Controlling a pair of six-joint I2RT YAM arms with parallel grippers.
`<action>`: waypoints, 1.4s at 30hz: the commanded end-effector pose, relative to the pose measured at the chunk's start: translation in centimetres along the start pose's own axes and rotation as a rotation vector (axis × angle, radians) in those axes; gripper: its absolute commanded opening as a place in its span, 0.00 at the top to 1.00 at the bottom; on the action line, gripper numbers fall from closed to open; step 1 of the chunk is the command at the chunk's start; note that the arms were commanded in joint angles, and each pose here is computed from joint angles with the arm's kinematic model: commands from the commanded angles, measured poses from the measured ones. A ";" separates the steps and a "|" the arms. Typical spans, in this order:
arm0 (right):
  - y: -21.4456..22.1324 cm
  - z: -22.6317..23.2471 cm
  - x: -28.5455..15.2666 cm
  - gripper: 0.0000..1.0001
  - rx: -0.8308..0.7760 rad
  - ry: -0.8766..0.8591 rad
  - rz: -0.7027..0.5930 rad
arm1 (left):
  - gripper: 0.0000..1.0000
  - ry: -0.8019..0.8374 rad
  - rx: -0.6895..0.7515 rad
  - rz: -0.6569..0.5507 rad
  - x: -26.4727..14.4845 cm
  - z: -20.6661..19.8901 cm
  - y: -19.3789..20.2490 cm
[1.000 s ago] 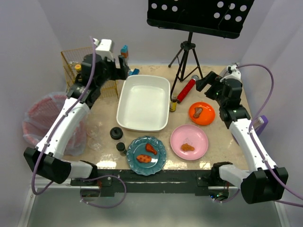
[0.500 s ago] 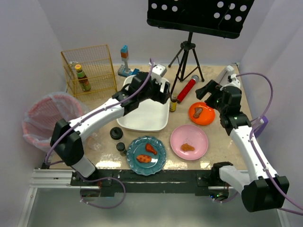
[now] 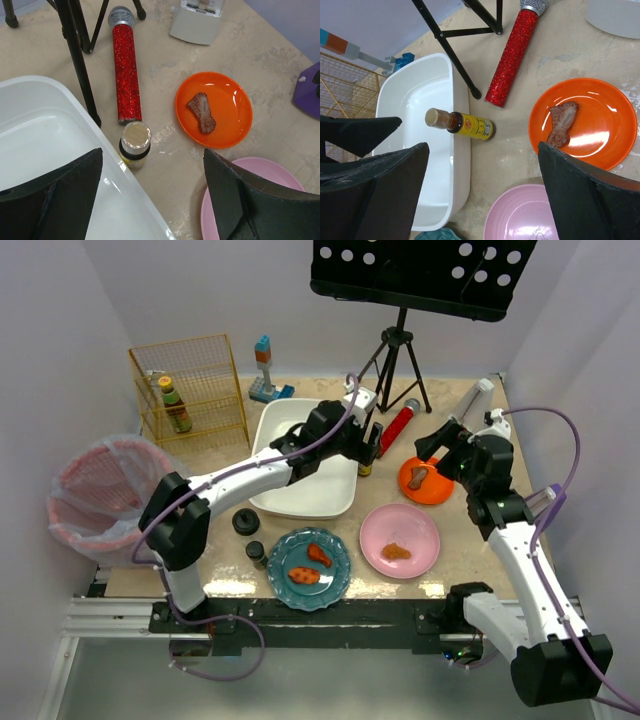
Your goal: Clear the kitchen counter
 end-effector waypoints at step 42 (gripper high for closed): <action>-0.1 -0.4 -1.2 0.05 -0.017 0.016 -0.020 | 0.67 -0.034 0.064 -0.066 6.4 0.7 1.4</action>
Point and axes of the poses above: each gripper's point midway between its finger pads, its own x axis out along the fingers, its own z axis along the line the jaws close on, y = z × x, the point moved 5 cm from there along -x, back along the fingers, and after that the axes turned 4 degrees about -x, right-handed, at the moved point
